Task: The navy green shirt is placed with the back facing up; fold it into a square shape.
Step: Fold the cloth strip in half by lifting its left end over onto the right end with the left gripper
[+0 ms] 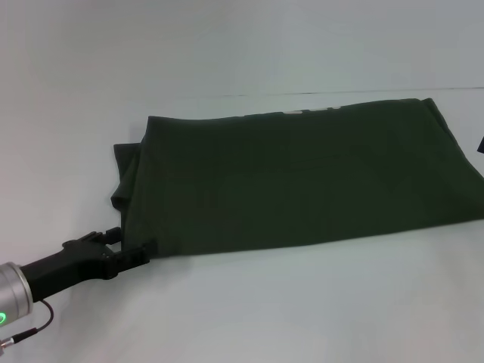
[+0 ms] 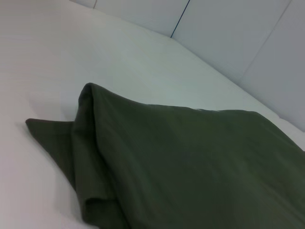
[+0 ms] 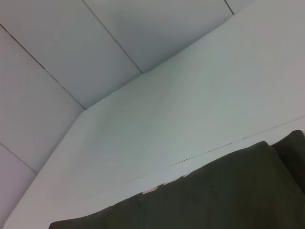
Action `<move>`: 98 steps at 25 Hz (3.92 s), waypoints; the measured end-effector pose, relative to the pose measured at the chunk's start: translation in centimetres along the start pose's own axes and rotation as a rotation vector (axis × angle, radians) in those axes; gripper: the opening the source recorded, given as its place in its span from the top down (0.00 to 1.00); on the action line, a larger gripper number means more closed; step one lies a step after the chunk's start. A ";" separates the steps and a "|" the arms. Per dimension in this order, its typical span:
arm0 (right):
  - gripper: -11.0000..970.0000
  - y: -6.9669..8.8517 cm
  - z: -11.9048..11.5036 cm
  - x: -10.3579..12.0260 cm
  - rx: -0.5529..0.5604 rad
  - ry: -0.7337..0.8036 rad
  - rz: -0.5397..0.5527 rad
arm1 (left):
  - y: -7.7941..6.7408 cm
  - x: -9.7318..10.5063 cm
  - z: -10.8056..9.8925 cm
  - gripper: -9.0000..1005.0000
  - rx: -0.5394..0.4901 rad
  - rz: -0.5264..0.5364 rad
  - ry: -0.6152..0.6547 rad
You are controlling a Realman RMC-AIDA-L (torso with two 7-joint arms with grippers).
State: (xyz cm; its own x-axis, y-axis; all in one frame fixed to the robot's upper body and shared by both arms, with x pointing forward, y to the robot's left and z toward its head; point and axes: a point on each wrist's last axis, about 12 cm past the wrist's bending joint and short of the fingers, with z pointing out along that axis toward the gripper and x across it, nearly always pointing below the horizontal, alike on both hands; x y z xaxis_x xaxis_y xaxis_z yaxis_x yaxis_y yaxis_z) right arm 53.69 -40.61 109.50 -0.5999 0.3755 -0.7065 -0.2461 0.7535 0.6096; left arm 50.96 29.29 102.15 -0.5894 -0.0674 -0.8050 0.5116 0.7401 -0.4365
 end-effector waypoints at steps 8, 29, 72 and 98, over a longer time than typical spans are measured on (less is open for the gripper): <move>0.17 -0.1 0.0 0.1 0.002 0.001 0.004 | -0.1 0.1 0.0 0.09 0.008 0.010 0.017; 0.17 -0.1 -0.2 0.3 0.004 -0.003 0.012 | 0.2 -0.1 0.0 0.66 -0.007 0.032 0.038; 0.18 -2.7 1.5 1.0 0.276 0.142 0.043 | 0.5 -2.5 0.1 0.99 -0.021 0.065 -0.002; 0.72 -2.6 2.0 1.4 0.270 0.162 0.033 | 0.5 -2.9 0.4 0.99 -0.021 0.068 0.002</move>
State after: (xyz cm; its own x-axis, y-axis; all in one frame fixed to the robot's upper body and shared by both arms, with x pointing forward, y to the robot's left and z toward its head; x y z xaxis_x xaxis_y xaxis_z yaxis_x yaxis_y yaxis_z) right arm 55.04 -40.91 106.19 -0.7227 0.3282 -0.6082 -0.0263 0.8664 0.4987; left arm 53.14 29.55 104.10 -0.5554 -0.0151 -0.8315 0.5373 0.7567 -0.3726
